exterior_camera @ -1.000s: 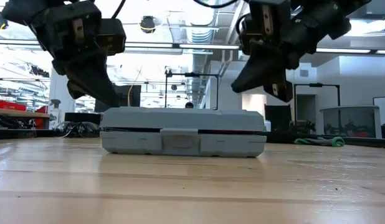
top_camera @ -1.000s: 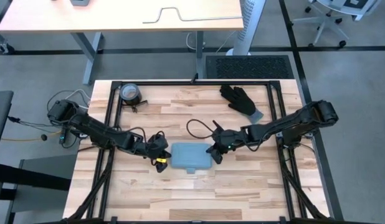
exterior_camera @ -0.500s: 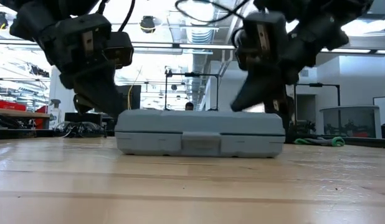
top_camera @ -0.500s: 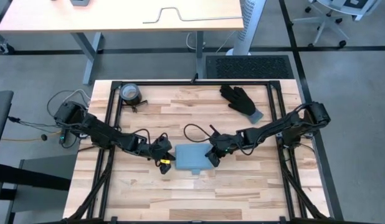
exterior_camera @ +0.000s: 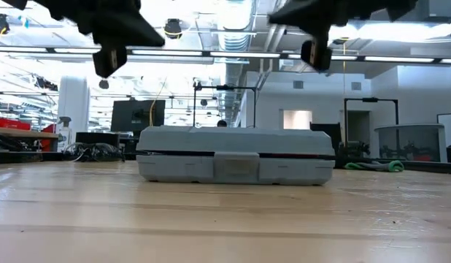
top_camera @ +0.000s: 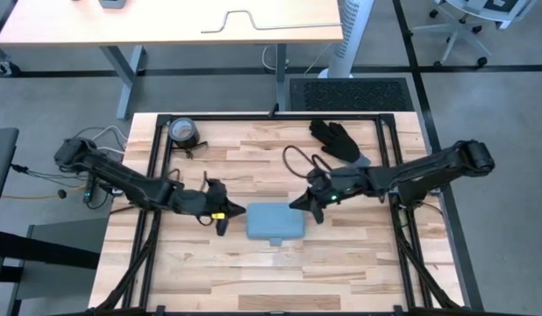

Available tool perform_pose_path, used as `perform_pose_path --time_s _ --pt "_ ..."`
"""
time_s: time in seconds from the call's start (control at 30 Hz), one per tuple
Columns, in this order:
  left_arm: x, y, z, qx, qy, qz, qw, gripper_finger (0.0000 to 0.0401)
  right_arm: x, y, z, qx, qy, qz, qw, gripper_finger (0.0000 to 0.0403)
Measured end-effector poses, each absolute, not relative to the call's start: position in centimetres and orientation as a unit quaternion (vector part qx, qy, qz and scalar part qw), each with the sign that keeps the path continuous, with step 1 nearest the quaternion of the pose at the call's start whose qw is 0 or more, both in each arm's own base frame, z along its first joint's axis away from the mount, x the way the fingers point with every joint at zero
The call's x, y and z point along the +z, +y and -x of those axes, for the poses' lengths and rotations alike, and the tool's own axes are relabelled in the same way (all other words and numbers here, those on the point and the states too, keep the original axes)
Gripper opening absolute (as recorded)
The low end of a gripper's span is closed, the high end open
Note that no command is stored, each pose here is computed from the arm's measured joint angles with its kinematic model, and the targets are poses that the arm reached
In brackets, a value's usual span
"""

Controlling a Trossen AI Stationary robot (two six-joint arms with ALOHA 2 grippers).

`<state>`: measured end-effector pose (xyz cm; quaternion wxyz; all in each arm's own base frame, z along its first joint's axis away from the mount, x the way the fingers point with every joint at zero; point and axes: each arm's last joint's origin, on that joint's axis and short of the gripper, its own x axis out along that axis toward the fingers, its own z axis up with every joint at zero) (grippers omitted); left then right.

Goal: Prefit tool cases
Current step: Return to Home Position

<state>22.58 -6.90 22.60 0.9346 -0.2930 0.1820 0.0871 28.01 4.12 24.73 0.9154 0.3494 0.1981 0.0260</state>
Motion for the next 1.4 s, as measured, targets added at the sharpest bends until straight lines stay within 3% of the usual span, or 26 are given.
perform_pose_path --time_s 0.2,0.5,0.63,0.77,1.23,1.4 --pt "22.0 -5.5 -19.8 0.071 0.107 0.351 0.928 0.0000 26.0 3.2 -25.7 0.065 0.104 -0.361 0.924 0.0008" --pt "17.4 -3.8 -14.6 0.025 0.000 0.502 0.865 0.0000 21.0 1.9 -19.4 0.094 -0.042 -0.505 0.857 0.0008" --pt "15.8 -3.5 -13.5 0.030 0.024 0.562 0.826 0.0000 18.4 1.5 -16.9 0.091 -0.073 -0.548 0.828 0.0008" --pt "15.3 -3.5 -13.2 0.029 0.065 0.566 0.822 0.0000 16.8 0.8 -15.9 0.042 -0.079 -0.568 0.818 0.0008" --pt "15.4 -3.2 -12.7 0.049 0.049 0.564 0.823 0.0000 19.8 -1.5 -13.9 0.098 -0.175 -0.539 0.818 0.0008" --pt "15.0 -2.9 -12.6 0.068 0.064 0.575 0.812 0.0000 19.8 -1.3 -13.5 0.098 -0.158 -0.552 0.813 0.0008"
